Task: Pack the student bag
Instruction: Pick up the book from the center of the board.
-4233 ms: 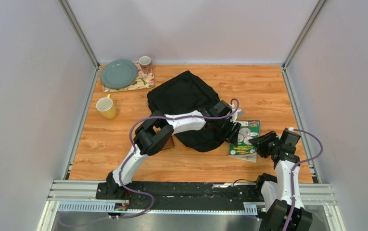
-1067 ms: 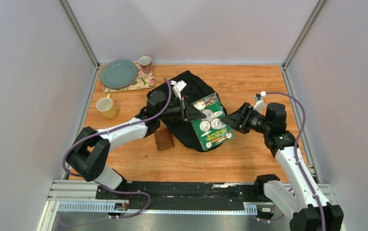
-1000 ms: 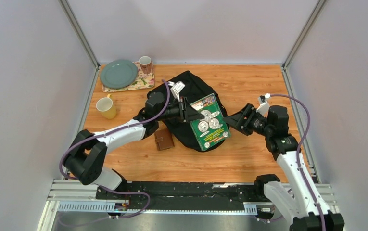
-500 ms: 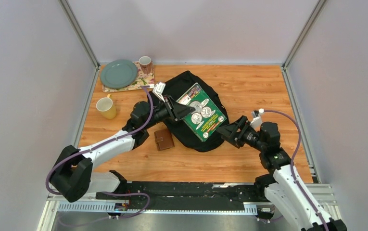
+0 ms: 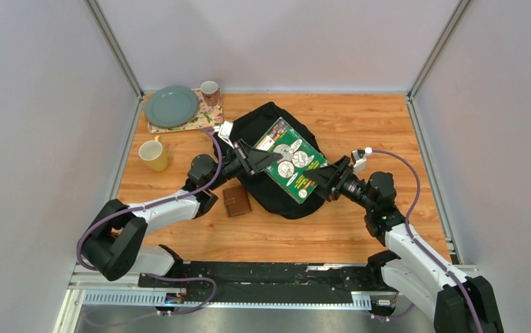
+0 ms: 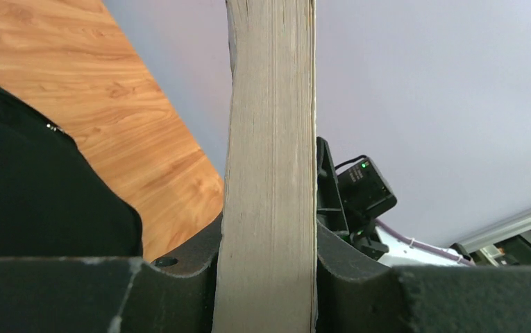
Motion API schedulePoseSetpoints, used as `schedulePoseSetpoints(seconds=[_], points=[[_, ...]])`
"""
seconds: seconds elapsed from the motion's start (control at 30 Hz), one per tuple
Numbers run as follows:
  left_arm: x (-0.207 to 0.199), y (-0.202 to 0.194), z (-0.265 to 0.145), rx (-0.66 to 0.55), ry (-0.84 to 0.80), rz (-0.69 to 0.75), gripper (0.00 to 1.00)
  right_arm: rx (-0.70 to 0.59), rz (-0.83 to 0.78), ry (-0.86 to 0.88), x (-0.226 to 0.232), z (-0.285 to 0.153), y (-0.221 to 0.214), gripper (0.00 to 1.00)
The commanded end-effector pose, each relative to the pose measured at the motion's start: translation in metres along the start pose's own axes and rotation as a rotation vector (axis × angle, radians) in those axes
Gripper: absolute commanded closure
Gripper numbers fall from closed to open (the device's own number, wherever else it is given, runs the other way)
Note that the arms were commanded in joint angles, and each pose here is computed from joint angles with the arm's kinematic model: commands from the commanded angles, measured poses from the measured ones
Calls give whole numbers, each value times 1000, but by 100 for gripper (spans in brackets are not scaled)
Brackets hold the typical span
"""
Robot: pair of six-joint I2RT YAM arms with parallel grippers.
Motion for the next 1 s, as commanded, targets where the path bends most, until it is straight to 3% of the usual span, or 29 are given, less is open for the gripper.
schedulePoseSetpoints(seconds=[0.0,0.1,0.3,0.33,0.4,0.43,0.5,0.53,0.57,0.63,0.67,0.73,0.77,0.8,0.87,0.97], points=[[-31,16,1,-90,-194,6,100,2,2,131,14,0,-1,23],[-28,13,1,-73,-202,-12,100,-10,-7,159,19,-1,-1,25],[-25,10,1,-61,-198,-39,100,-32,-15,215,32,-4,1,46],[-24,10,2,-60,-197,-43,100,-29,-17,225,33,-5,1,54],[-24,10,3,-59,-202,-44,100,-25,-22,231,36,-5,1,62],[-23,9,4,-55,-199,-45,100,-22,-22,231,37,-5,1,75],[-22,9,5,-39,-202,-47,87,-34,-26,226,36,-7,1,87],[-22,7,5,-19,-203,-44,75,-52,-36,219,36,-7,2,96],[-17,4,6,6,-170,-51,41,-56,-28,171,32,-8,1,100],[-15,3,6,39,-140,-3,26,-110,-96,123,34,-10,6,100],[-3,-3,5,84,-51,-19,26,-118,-100,74,31,-15,4,100],[0,0,6,105,13,86,25,-192,-165,15,32,-20,9,100],[15,-8,1,173,131,76,25,-217,-167,-48,34,-29,8,100],[15,-1,6,189,159,178,25,-251,-177,-98,32,-34,10,100],[33,-5,-2,269,341,215,24,-385,-212,-233,26,-53,16,100],[45,-4,-6,341,471,340,24,-605,-252,-322,29,-83,25,100]])
Point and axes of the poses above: each gripper's point midway between its finger pads, its own z axis out along the fingers, its own x axis along the line the jaws close on, y = z × x, the point moved 8 cm from there along -z, back along the fingers, and after that the axes turned 2 degrees about z, right-handed, at the moved point
